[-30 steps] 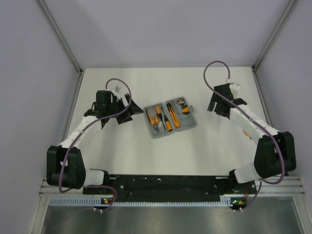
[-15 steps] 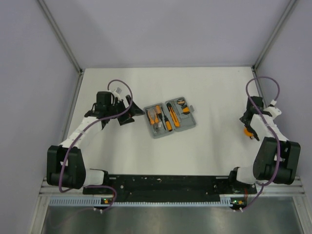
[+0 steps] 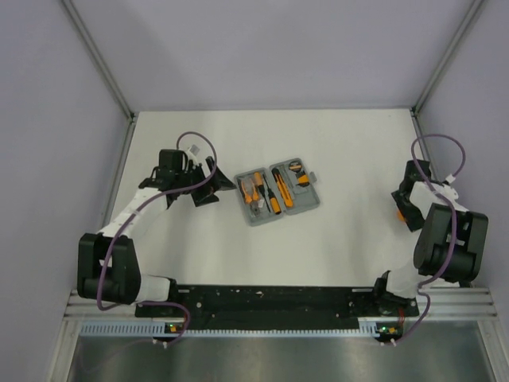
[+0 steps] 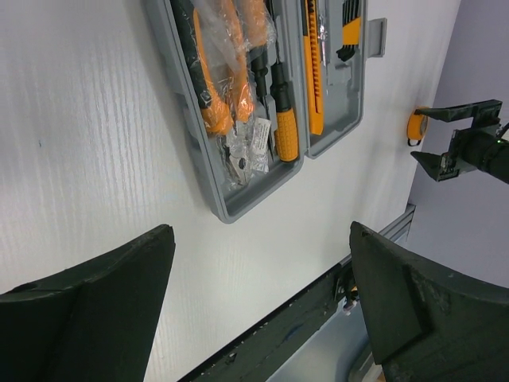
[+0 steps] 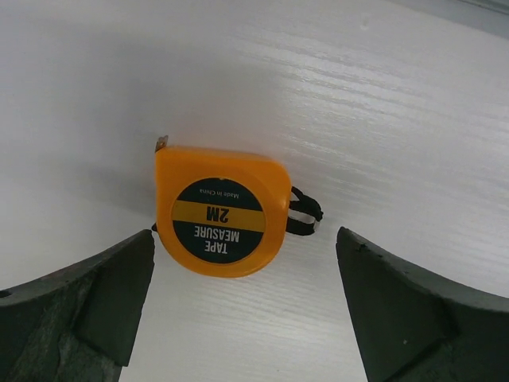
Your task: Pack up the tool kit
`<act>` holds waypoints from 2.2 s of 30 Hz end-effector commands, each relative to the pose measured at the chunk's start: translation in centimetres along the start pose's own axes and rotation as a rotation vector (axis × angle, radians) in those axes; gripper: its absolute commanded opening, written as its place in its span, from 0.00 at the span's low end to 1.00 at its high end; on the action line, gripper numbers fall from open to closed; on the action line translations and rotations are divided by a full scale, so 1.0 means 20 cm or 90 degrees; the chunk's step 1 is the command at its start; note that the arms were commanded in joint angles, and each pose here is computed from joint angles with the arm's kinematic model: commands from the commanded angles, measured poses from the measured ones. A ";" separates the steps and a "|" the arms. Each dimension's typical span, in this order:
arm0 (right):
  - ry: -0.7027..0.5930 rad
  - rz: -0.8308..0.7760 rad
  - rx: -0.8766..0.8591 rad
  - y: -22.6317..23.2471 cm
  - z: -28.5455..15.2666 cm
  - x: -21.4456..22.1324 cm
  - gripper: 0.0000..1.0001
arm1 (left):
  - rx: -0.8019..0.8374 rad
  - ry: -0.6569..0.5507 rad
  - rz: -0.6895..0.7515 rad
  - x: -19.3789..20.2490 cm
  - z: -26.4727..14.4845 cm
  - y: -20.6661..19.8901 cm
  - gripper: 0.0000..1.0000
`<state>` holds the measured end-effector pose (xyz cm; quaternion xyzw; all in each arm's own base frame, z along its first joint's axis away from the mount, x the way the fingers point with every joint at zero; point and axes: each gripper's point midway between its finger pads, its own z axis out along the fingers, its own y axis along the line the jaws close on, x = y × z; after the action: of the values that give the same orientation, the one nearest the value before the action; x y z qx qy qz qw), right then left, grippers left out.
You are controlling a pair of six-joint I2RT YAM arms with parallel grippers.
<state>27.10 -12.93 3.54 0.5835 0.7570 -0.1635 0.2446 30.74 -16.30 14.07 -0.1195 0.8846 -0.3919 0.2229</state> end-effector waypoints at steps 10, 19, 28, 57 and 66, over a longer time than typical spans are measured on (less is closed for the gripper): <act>0.004 0.049 -0.027 0.17 0.12 -0.07 0.85 | 0.001 -0.018 0.013 -0.09 0.03 -0.02 0.93; 0.063 -0.091 -0.223 0.46 0.04 -0.02 0.33 | 0.000 -0.018 0.010 -0.08 0.04 0.00 0.92; 0.112 -0.367 -0.500 0.82 -0.40 0.31 0.25 | -0.019 -0.030 0.003 -0.07 0.06 0.06 0.91; 0.070 -0.748 -0.701 0.96 -1.09 1.17 0.25 | -0.030 -0.019 -0.015 -0.01 0.11 0.14 0.89; 0.034 -0.759 -0.697 0.90 -0.98 1.18 0.25 | -0.031 -0.016 -0.013 0.00 0.11 0.15 0.89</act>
<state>34.52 21.19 4.53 -0.1088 0.9420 0.1420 0.2840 31.14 -15.74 10.55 -0.1450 0.8925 -0.3696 0.2138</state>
